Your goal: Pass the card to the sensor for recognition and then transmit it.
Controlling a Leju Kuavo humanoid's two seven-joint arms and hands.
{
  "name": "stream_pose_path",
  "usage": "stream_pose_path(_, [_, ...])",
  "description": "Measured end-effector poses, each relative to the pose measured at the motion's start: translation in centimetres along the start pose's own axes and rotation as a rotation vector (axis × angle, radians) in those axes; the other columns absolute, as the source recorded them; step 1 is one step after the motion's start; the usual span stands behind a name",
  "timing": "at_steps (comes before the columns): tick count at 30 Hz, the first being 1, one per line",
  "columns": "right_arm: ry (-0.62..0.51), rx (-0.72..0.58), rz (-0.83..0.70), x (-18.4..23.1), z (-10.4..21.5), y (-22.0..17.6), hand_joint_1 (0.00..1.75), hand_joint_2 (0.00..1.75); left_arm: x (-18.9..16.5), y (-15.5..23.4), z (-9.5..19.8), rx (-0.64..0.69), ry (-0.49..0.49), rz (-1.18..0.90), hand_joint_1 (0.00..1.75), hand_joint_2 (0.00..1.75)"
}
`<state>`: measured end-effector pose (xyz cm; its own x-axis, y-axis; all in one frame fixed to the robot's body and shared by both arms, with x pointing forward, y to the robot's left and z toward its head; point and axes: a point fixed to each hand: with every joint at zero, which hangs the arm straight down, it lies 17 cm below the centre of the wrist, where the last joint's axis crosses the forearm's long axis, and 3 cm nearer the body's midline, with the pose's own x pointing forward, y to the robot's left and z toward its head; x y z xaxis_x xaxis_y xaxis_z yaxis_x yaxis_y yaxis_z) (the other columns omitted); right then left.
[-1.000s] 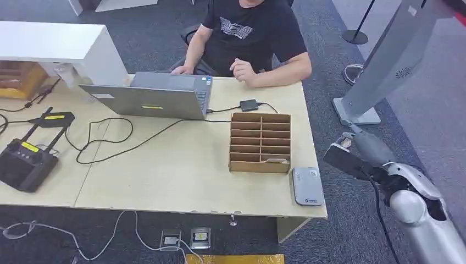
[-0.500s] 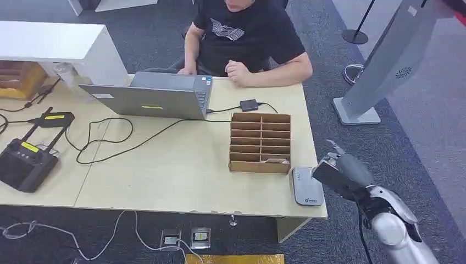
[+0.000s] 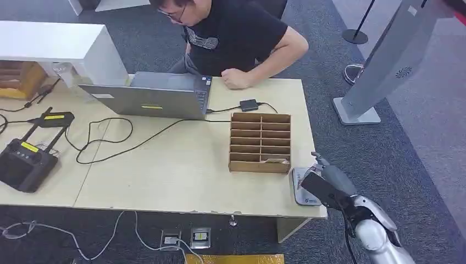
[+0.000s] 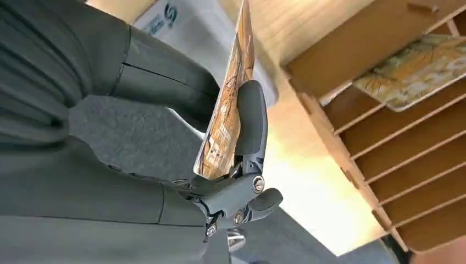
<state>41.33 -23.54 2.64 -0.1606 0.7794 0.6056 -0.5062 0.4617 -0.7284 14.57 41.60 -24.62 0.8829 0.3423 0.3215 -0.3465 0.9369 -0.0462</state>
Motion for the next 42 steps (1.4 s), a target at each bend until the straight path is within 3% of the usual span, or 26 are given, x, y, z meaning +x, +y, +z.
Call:
stream_pose_path(10, [0.003,0.05,-0.079,1.2,-0.4,5.0,1.75,1.75,-0.6,0.7,-0.1,0.034,0.032,0.004,0.0,0.0])
stream_pose_path(17, [0.009,0.029,-0.097,1.1,-0.8,4.8,1.75,1.75,-0.9,0.5,-0.2,0.043,0.041,0.015,0.0,0.0])
stream_pose_path(23, [0.002,0.025,-0.094,2.1,-1.3,2.2,1.75,1.75,-0.9,0.4,-0.2,0.039,0.041,0.021,0.0,0.0])
stream_pose_path(31, [-0.061,-0.07,-0.093,6.7,-1.0,-4.9,1.75,1.75,-0.7,0.1,-0.1,0.023,0.032,0.018,0.0,0.0])
stream_pose_path(42, [-0.043,-0.188,0.052,7.1,0.2,-9.7,1.75,1.75,-0.6,0.1,-0.1,0.022,0.027,0.019,0.0,0.0])
